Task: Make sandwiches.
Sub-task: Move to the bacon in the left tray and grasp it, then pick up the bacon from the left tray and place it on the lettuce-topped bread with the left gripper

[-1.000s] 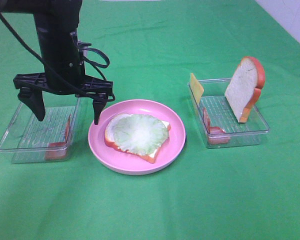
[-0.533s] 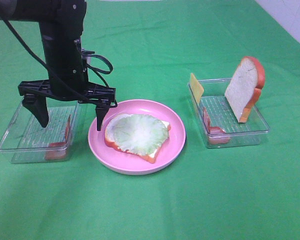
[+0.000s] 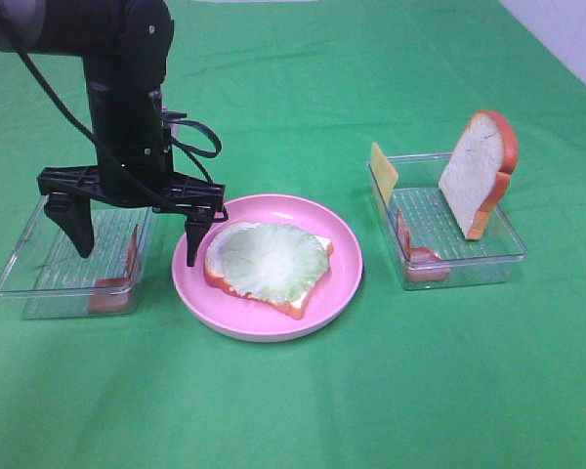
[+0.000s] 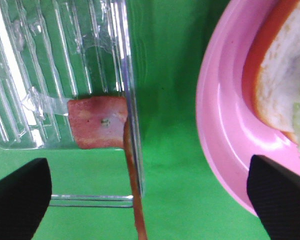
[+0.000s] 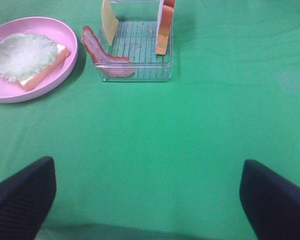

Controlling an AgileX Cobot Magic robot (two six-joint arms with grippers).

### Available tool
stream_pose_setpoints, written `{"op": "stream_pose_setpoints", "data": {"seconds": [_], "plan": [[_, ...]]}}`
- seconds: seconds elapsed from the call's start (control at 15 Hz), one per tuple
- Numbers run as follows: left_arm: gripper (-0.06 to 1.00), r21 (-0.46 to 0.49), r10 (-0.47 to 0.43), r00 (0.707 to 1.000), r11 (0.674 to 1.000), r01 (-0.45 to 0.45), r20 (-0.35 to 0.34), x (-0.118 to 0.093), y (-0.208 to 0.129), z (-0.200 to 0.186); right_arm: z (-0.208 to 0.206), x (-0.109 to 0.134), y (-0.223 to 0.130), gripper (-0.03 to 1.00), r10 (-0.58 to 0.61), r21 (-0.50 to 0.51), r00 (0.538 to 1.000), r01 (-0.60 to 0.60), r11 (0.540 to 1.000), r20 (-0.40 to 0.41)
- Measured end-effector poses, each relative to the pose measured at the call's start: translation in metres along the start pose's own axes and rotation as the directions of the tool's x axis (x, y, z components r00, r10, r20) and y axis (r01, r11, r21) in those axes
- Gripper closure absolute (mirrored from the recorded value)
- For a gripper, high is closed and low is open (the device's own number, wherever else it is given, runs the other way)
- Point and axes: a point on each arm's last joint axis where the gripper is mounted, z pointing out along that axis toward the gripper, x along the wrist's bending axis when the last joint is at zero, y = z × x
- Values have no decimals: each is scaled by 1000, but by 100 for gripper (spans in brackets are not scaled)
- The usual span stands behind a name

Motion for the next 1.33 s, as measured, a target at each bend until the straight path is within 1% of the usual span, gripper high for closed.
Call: {"op": "stream_pose_setpoints", "data": {"seconds": [0.27, 0.33, 0.47, 0.6, 0.67, 0.73, 0.8, 0.87, 0.93, 1.0, 1.13, 1.2, 1.33], "plan": [[-5, 5, 4, 1000, 1000, -4, -3, 0, 0, 2, 0, 0, 0, 1, 0, 0, 1000, 0, 1000, 0], [-3, 4, 8, 1000, 1000, -8, -4, 0, 0, 2, 0, 0, 0, 1, 0, 0, 1000, 0, 1000, 0], [3, 4, 8, 1000, 1000, -8, -4, 0, 0, 2, 0, 0, 0, 1, 0, 0, 1000, 0, 1000, 0], [24, 4, 8, 1000, 1000, -8, -4, 0, 0, 2, 0, 0, 0, 1, 0, 0, 1000, 0, 1000, 0], [38, 4, 8, 1000, 1000, -8, -4, 0, 0, 2, 0, 0, 0, 1, 0, 0, 1000, 0, 1000, 0], [49, 4, 8, 1000, 1000, -8, -4, 0, 0, 2, 0, 0, 0, 1, 0, 0, 1000, 0, 1000, 0], [59, 4, 5, 1000, 1000, -5, -4, 0, 0, 2, 0, 0, 0, 1, 0, 0, 1000, 0, 1000, 0], [65, 4, 4, 1000, 1000, -4, -4, 0, 0, 2, 0, 0, 0, 1, 0, 0, 1000, 0, 1000, 0], [68, 2, 7, 1000, 1000, -7, -9, 1, 0, 2, 0, 0, 0, 1, 0, 0, 1000, 0, 1000, 0], [79, -4, 9, 1000, 1000, -9, -20, 2, 0, 2, 0, 0, 0, 1, 0, 0, 1000, 0, 1000, 0], [90, -6, 9, 1000, 1000, -9, -23, 2, 1, 1, 0, 0, 0, 1, 0, 0, 1000, 0, 1000, 0], [93, -6, 8, 1000, 1000, -8, -24, 2, 1, 1, 0, 0, 0, 1, 0, 0, 1000, 0, 1000, 0], [94, -6, 6, 1000, 1000, -6, -24, 2, 1, 1, 0, 0, 0, 1, 0, 0, 1000, 0, 1000, 0]]}}
